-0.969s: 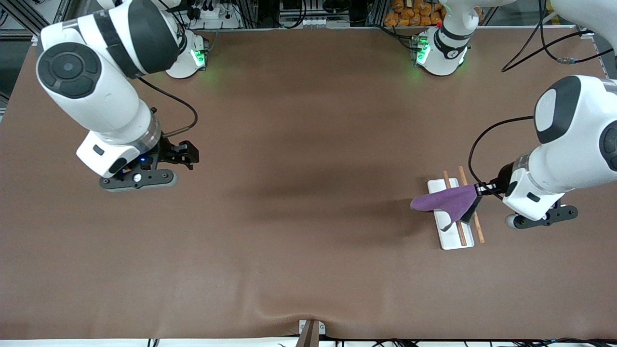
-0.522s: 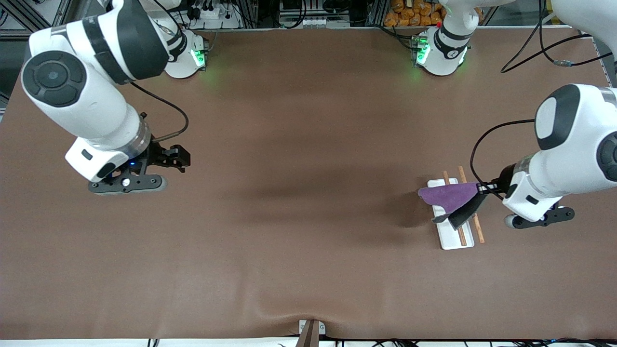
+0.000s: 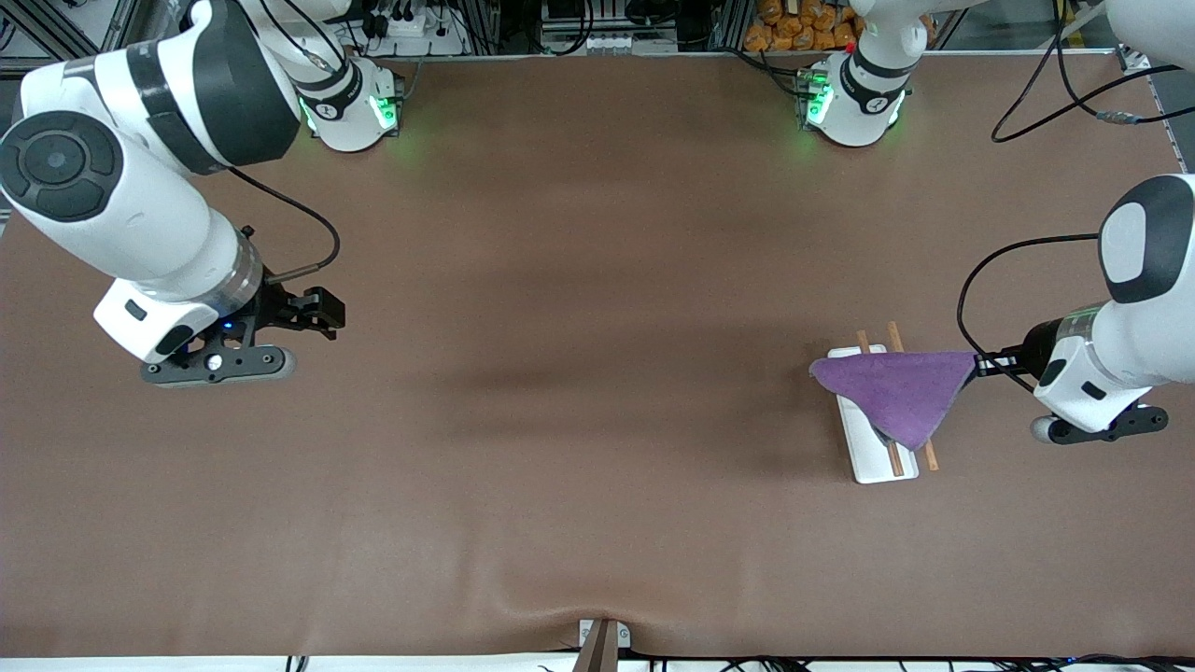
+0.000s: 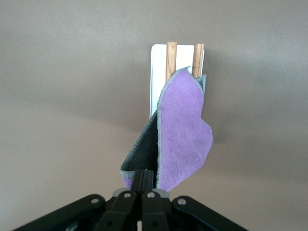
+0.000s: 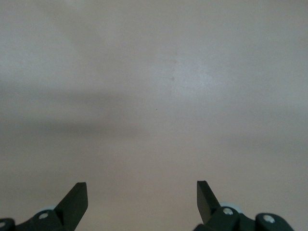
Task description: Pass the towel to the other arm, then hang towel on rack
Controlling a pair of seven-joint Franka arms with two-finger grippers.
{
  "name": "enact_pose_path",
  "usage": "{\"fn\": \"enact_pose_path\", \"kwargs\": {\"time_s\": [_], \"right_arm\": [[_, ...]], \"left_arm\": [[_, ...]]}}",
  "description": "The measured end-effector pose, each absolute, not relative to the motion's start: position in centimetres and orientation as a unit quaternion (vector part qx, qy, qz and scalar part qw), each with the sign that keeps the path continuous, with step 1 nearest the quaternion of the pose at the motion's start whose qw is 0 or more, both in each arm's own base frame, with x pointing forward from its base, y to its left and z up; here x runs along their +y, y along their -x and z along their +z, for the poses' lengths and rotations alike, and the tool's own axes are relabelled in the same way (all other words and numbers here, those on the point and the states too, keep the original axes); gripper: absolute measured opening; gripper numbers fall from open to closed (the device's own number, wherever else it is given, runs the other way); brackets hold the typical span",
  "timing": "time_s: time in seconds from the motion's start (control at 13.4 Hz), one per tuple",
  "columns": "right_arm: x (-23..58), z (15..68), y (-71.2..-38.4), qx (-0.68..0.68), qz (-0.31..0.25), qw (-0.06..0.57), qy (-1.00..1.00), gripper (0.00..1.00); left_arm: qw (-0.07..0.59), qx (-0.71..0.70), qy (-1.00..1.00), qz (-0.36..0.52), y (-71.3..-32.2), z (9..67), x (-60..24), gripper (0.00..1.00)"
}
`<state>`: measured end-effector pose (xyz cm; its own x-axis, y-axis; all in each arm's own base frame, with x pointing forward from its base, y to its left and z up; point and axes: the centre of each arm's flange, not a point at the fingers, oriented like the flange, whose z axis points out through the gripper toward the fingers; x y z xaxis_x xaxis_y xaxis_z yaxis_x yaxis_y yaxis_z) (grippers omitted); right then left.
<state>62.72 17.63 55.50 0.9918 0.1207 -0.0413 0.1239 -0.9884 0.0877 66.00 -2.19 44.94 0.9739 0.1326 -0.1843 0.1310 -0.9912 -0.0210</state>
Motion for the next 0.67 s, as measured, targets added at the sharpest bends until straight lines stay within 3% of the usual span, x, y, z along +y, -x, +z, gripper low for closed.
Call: {"fn": "enact_pose_path", "kwargs": {"time_s": [0.3,0.67], "right_arm": [[11.9,56.6,-62.5,0.061,-0.050,0.028,-0.997,1.00],[5.8,60.8,-59.8,0.048,-0.061,0.020,-0.997,1.00]], "left_arm": [[0.003,-0.066,0.992,0.105,-65.7,43.8,-0.6,0.01],[-0.004,-0.051,0.993,0.108,-65.7,43.5,2.6,0.01]]}}
